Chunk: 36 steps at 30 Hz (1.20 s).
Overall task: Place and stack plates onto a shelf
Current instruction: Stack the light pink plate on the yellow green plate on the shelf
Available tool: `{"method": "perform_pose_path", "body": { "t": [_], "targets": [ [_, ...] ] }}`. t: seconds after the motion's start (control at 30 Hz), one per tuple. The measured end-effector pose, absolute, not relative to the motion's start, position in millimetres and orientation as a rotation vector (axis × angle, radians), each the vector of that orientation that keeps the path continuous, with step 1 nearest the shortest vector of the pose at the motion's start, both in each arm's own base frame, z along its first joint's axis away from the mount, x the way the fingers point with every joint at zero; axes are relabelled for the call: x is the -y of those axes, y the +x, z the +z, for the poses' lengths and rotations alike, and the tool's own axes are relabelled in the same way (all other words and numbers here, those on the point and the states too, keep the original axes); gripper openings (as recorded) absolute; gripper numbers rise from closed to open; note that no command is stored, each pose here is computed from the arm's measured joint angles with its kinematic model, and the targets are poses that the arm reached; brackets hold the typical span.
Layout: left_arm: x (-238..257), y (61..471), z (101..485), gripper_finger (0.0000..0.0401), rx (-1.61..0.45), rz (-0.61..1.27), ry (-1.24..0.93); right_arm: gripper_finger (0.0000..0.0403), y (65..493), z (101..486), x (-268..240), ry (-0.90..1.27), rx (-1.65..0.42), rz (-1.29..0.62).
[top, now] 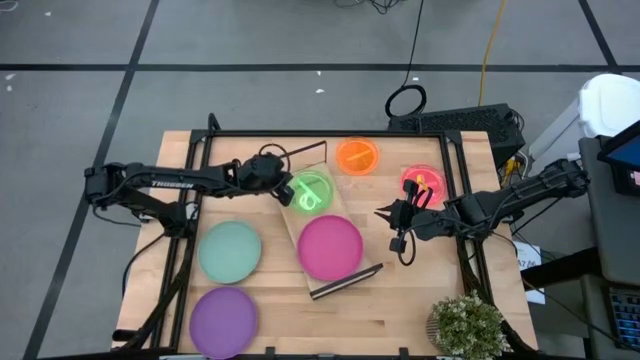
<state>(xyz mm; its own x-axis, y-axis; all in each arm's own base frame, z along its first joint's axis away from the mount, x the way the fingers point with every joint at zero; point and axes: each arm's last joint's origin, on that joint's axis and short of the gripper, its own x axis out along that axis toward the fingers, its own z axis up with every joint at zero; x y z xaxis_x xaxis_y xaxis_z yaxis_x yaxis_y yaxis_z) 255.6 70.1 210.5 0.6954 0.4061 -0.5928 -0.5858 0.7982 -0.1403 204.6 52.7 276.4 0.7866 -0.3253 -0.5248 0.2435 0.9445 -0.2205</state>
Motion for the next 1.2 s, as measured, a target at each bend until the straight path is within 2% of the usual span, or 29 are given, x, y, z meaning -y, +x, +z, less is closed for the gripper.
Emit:
{"method": "perform_pose_path", "body": {
  "t": [0.47,0.9,1.2],
  "targets": [
    [-25,252,230,0.0058,-0.569,0.243,-0.239,0.0027,204,273,-44,0.003,-0.605,-0.403],
    [-17,210,263,0.0058,-0.533,0.228,-0.184,0.0027,220,249,-31,0.001,-0.742,-0.477],
    [-4,187,280,0.0058,-0.478,0.152,-0.126,0.0027,210,222,-1,0.154,-0.995,-0.74]
  ]
}}
